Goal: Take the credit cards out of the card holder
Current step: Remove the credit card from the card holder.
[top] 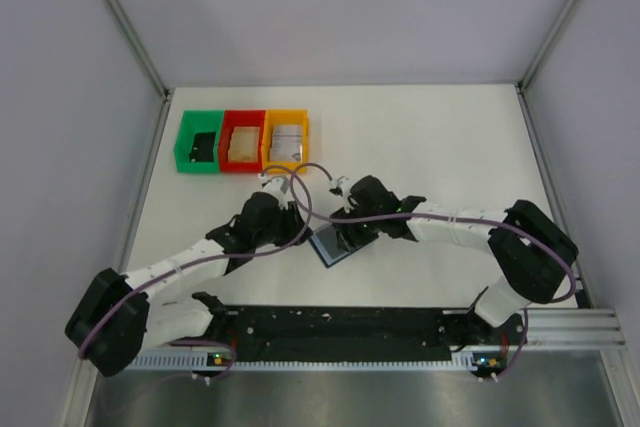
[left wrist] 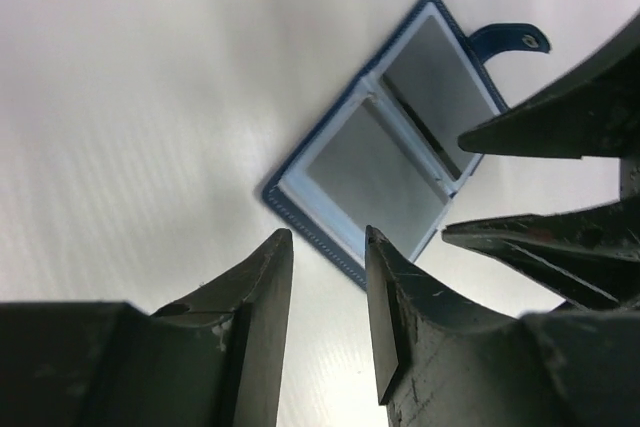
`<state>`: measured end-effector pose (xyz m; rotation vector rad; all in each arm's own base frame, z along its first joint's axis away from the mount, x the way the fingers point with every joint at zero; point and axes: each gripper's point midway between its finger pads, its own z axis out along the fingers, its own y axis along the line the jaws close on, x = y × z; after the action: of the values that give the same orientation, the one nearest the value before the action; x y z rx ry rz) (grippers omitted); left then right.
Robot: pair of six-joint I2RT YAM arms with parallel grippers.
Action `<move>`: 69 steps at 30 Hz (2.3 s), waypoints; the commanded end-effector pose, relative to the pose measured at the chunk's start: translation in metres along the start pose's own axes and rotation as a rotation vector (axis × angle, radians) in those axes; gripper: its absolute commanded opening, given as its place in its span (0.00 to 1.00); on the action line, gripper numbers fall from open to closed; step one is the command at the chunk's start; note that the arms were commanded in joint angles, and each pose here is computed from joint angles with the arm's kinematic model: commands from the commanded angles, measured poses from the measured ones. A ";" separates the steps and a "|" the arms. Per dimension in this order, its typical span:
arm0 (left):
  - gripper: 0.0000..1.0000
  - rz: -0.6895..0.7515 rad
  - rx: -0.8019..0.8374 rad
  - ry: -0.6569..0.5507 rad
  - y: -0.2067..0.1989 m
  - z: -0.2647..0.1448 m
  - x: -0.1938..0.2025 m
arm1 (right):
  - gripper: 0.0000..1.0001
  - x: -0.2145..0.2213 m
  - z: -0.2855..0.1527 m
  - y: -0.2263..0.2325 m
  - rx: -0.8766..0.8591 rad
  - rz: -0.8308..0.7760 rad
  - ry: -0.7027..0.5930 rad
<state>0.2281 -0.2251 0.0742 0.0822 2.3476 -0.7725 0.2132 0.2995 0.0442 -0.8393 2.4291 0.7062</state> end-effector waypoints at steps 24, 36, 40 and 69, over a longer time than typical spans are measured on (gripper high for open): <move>0.81 -0.112 -0.221 -0.372 0.070 -0.061 -0.035 | 0.49 -0.003 0.027 0.038 0.163 -0.398 0.107; 0.80 -0.087 -0.172 -0.299 0.059 -0.049 -0.029 | 0.51 -0.013 0.021 0.052 0.164 -0.388 0.085; 0.79 -0.084 -0.164 -0.282 0.057 -0.047 -0.027 | 0.52 -0.012 0.021 0.054 0.157 -0.390 0.088; 0.78 -0.070 -0.055 -0.238 0.035 -0.040 -0.026 | 0.00 -0.027 0.017 0.046 0.253 -0.385 0.057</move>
<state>0.2223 -0.1529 0.0659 -0.1803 2.2433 -0.6157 0.1982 0.3369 0.0286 -1.2213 2.3278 0.2112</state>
